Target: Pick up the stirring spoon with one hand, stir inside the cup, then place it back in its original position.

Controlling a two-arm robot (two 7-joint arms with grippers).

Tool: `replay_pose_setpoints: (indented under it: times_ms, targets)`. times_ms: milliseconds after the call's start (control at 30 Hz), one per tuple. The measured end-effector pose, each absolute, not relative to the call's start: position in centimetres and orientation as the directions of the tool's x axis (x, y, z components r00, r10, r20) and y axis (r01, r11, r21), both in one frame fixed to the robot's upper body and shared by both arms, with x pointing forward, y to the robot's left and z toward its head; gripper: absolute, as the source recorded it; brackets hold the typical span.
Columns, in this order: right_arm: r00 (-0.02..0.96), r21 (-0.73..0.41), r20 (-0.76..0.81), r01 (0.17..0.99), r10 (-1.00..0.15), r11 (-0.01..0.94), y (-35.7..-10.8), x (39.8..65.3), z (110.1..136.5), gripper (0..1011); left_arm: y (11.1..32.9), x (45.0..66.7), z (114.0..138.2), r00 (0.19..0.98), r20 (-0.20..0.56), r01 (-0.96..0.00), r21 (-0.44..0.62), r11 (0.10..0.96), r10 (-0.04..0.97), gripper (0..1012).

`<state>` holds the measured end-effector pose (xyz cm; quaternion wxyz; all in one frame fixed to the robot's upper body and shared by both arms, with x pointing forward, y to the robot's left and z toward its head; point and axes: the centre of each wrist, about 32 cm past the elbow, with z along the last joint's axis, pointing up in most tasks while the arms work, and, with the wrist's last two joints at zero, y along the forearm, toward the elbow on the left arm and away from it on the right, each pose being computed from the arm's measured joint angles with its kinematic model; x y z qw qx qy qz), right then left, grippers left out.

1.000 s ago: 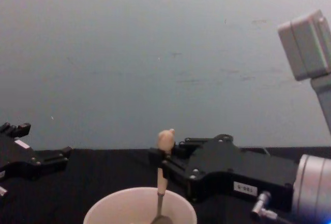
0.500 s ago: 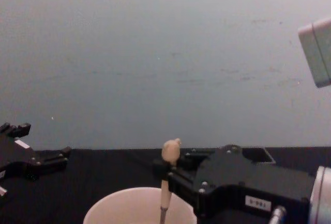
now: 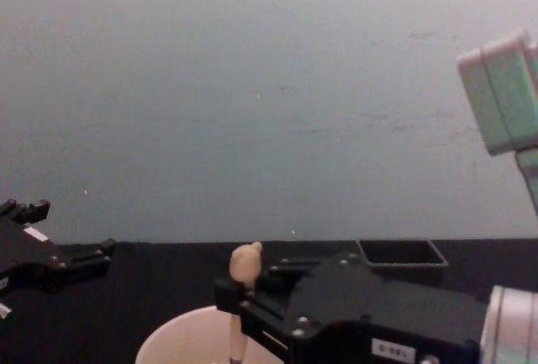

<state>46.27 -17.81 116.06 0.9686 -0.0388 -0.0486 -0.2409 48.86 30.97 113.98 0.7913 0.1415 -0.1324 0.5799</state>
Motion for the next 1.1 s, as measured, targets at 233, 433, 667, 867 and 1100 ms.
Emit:
replay_pose_setpoints:
  times_ms: [233,433,667,867,1100]
  targets:
    - [0.881,-0.047,0.125,0.465,-0.457,0.884,-17.0,46.9,116.1,174,31.0,48.9,114.0,0.292,0.374,-0.955,0.07,0.287,0.88,1001]
    - [0.88,-0.044,0.134,0.464,-0.455,0.885,-16.5,47.4,116.1,174,31.0,48.9,114.0,0.292,0.374,-0.955,0.07,0.287,0.88,1001]
    - [0.874,-0.049,0.144,0.475,-0.464,0.879,-16.2,48.1,115.9,174,31.0,48.9,114.0,0.292,0.374,-0.955,0.07,0.287,0.88,1001]
    - [0.865,-0.046,0.148,0.491,-0.48,0.87,-16.3,48.6,115.9,174,31.0,48.9,114.0,0.292,0.374,-0.955,0.07,0.287,0.88,1001]
    - [0.855,-0.041,0.149,0.508,-0.497,0.86,-16.7,48.8,116.0,174,31.0,48.9,114.0,0.292,0.374,-0.955,0.07,0.287,0.88,1001]
